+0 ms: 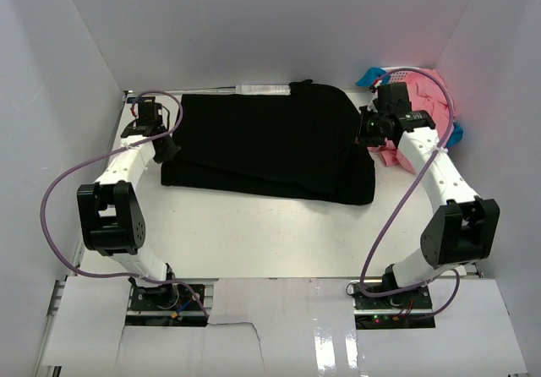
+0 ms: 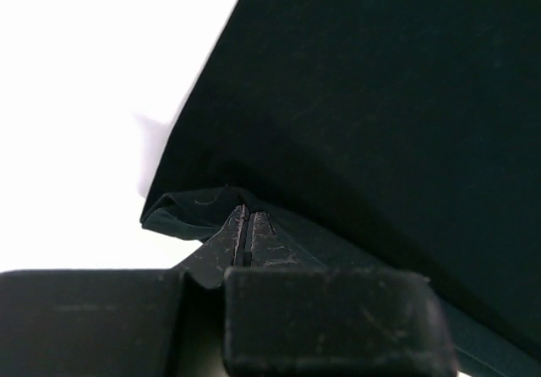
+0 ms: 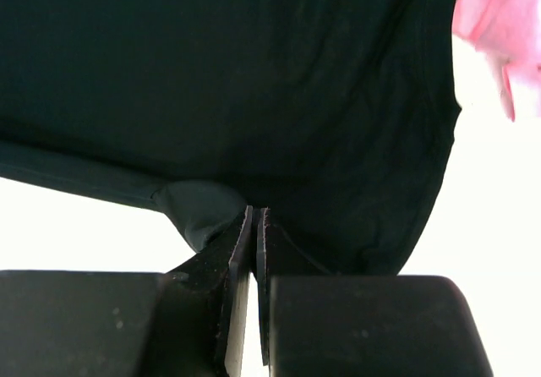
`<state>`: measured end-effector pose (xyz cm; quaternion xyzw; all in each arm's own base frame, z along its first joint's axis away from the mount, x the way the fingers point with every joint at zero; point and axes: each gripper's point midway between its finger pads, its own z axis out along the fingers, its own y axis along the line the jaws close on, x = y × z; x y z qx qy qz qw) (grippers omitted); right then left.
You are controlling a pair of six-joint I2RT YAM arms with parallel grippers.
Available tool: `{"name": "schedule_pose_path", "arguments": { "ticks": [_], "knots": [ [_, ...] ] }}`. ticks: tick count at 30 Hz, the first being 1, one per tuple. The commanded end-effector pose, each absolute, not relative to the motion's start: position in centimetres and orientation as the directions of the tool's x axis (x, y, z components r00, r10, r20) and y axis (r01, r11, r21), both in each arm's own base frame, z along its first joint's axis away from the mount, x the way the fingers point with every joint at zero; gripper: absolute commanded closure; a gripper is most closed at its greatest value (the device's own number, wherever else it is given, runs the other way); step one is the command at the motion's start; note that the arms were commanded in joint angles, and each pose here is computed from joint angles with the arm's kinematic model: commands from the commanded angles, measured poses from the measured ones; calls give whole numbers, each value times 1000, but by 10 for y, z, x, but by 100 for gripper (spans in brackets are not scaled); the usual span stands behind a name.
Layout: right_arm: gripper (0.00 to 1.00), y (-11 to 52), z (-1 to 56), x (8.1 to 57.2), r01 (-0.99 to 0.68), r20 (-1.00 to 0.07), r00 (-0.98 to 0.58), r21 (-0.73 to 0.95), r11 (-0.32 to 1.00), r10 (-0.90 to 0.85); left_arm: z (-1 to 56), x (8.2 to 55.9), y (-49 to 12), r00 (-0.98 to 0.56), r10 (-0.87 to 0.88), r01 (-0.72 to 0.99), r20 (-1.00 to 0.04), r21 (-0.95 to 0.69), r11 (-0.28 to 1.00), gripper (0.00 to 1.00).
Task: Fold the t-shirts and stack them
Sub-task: Fold the flattened tshirt in 1/3 of the way
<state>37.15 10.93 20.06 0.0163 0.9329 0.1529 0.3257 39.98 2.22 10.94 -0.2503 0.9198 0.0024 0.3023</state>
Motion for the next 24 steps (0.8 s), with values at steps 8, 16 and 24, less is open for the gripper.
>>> {"name": "schedule_pose_path", "arguments": {
  "ticks": [8,16,24],
  "knots": [
    [92,120,214,425,-88,-654,-743,306,948,142,128,429,25,-658,-444,-444,-608,-163,881,100],
    [92,130,221,458,-106,-666,-731,326,939,149,120,436,26,-667,-444,-447,-598,-156,881,100],
    [92,135,215,481,-118,-668,-731,327,938,141,109,436,27,-679,-444,-454,-585,-141,880,100]
  ]
}}
